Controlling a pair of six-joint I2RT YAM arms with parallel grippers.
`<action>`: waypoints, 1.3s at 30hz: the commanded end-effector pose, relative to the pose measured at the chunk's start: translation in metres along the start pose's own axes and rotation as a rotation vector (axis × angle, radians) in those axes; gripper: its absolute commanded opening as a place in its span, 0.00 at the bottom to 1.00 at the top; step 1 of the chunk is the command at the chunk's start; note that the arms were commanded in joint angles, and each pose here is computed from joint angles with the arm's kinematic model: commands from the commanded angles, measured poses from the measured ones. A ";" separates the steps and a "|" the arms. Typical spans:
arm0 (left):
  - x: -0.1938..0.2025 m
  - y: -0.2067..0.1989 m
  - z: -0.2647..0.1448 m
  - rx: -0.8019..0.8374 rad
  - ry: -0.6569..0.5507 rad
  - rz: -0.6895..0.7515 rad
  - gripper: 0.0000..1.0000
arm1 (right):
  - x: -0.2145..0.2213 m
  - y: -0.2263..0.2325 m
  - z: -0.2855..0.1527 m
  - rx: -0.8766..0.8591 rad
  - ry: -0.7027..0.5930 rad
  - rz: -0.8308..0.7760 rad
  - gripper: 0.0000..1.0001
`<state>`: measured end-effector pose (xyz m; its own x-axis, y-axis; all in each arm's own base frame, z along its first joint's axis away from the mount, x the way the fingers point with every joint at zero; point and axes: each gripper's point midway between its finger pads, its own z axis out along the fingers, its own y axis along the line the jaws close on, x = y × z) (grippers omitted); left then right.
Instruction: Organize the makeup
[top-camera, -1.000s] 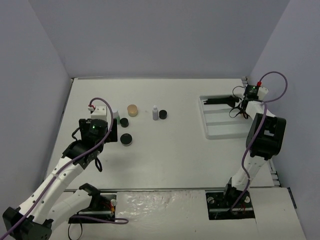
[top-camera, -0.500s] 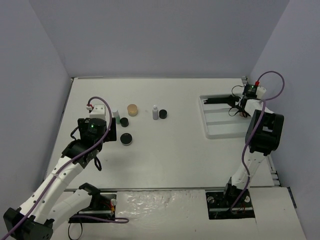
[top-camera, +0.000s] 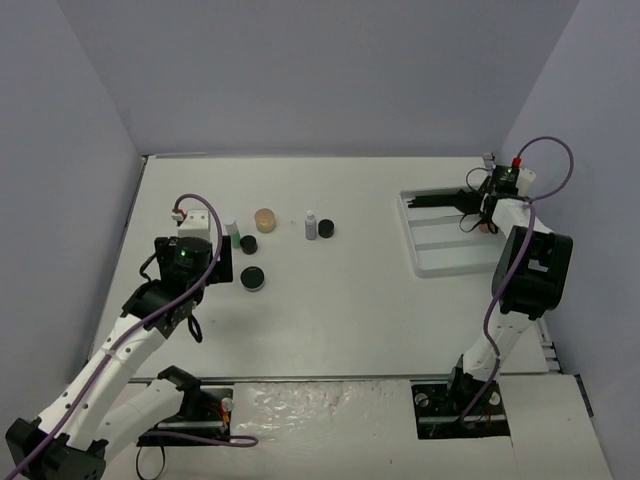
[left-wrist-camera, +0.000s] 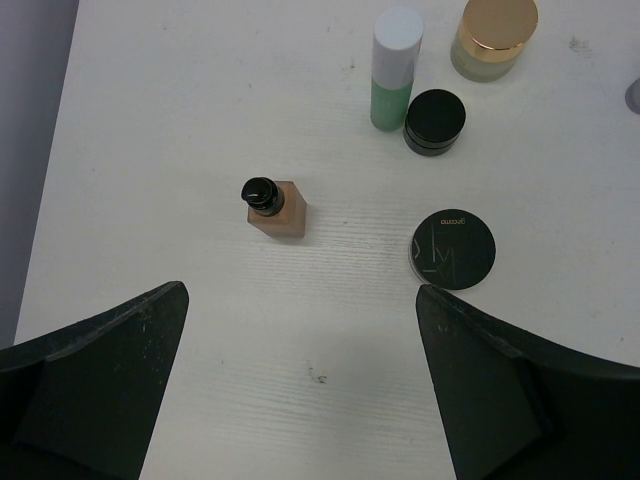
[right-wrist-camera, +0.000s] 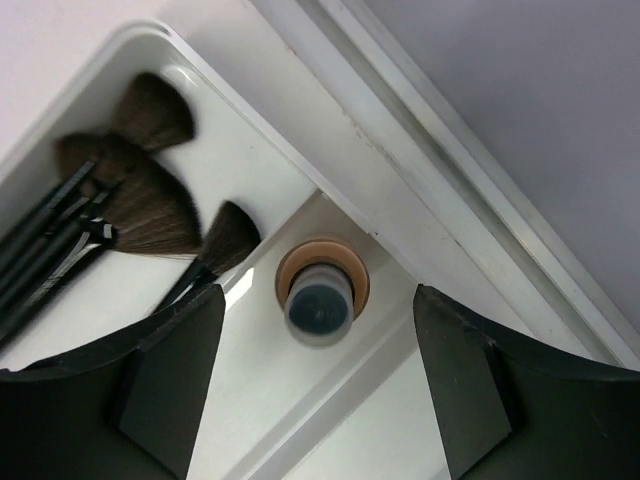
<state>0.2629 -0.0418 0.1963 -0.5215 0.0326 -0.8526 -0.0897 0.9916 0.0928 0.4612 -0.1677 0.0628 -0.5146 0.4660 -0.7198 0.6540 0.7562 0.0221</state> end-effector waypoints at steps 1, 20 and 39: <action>-0.024 0.000 -0.005 0.011 -0.078 -0.042 0.97 | -0.087 0.006 -0.079 -0.050 -0.229 0.035 0.77; -0.026 0.000 -0.003 0.016 -0.078 -0.051 0.97 | 0.073 0.289 -0.305 -1.037 -0.222 -0.684 0.91; -0.027 0.005 -0.010 0.015 -0.121 -0.054 0.97 | 0.195 0.395 -0.273 -1.186 -0.095 -0.928 0.79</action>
<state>0.2604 -0.0384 0.2134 -0.4577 -0.0025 -0.8891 -0.0966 0.9942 0.0470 0.4489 0.3291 0.0928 -0.5055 -0.3964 -0.7664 -0.6883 0.7209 0.0811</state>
